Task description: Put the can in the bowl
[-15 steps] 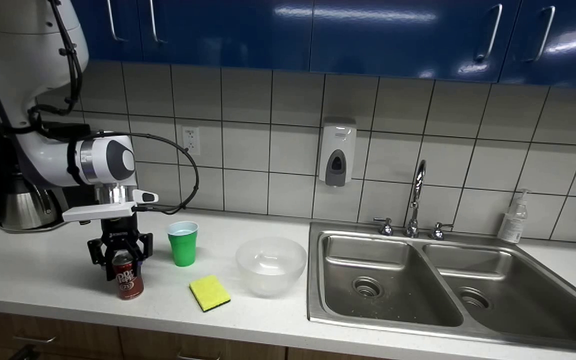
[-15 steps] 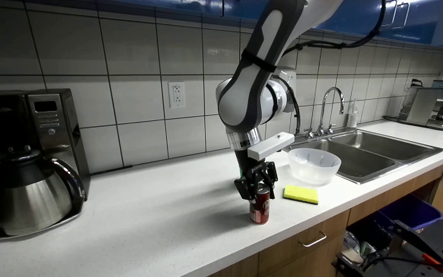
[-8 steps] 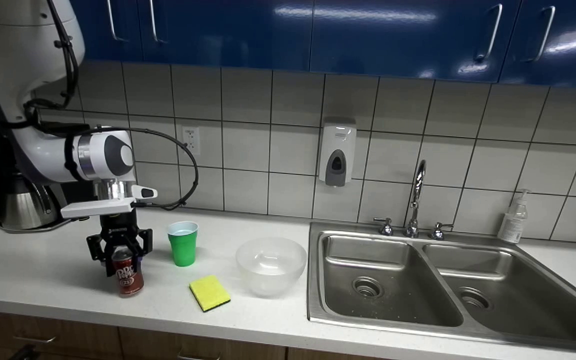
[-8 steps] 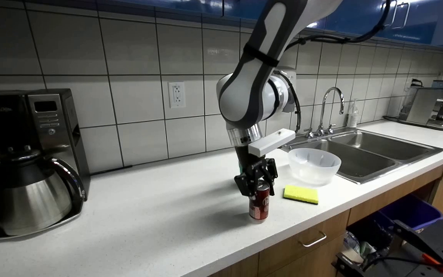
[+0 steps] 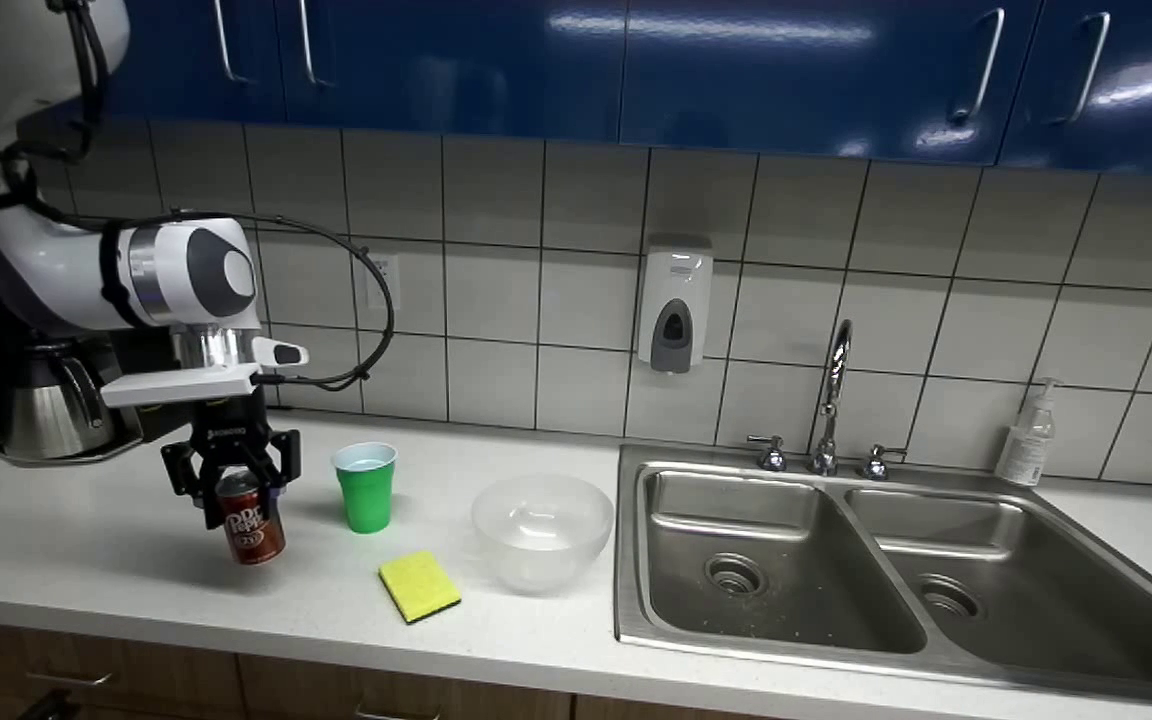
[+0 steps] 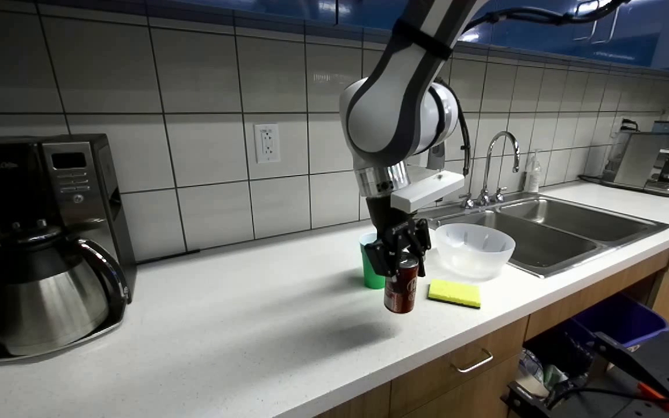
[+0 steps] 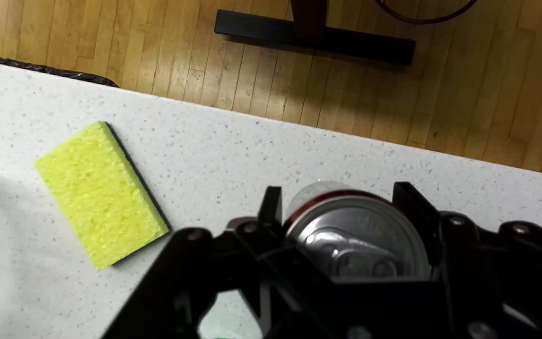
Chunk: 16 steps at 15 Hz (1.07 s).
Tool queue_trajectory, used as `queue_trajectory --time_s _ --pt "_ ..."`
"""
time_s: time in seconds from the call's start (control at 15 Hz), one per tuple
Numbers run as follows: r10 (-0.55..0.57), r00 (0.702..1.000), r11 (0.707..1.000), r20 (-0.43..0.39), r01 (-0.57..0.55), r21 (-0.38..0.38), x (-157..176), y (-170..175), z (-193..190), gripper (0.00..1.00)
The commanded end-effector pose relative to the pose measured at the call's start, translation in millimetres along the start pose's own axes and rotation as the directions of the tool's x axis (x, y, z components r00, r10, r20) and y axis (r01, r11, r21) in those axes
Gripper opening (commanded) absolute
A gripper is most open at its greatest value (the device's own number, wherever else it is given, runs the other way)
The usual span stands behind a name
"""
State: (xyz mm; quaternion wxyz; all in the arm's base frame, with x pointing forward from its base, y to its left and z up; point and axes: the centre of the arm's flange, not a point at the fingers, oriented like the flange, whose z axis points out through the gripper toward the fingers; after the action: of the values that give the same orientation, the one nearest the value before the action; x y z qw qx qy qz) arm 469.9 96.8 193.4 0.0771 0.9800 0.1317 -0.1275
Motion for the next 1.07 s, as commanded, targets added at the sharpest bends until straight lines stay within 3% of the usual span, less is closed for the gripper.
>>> queue_trajectory --time_s 0.0,0.33,1.0 --pt "0.011 0.999 1.000 -0.050 -0.011 0.001 -37.7 22.2 -31.8 0.37" --pt "0.062 0.994 0.997 -0.089 -0.059 0.040 -59.9 55.0 -49.4 0.37" --pt "0.200 0.974 0.960 -0.109 -0.173 0.219 -86.8 140.2 -54.8 0.37"
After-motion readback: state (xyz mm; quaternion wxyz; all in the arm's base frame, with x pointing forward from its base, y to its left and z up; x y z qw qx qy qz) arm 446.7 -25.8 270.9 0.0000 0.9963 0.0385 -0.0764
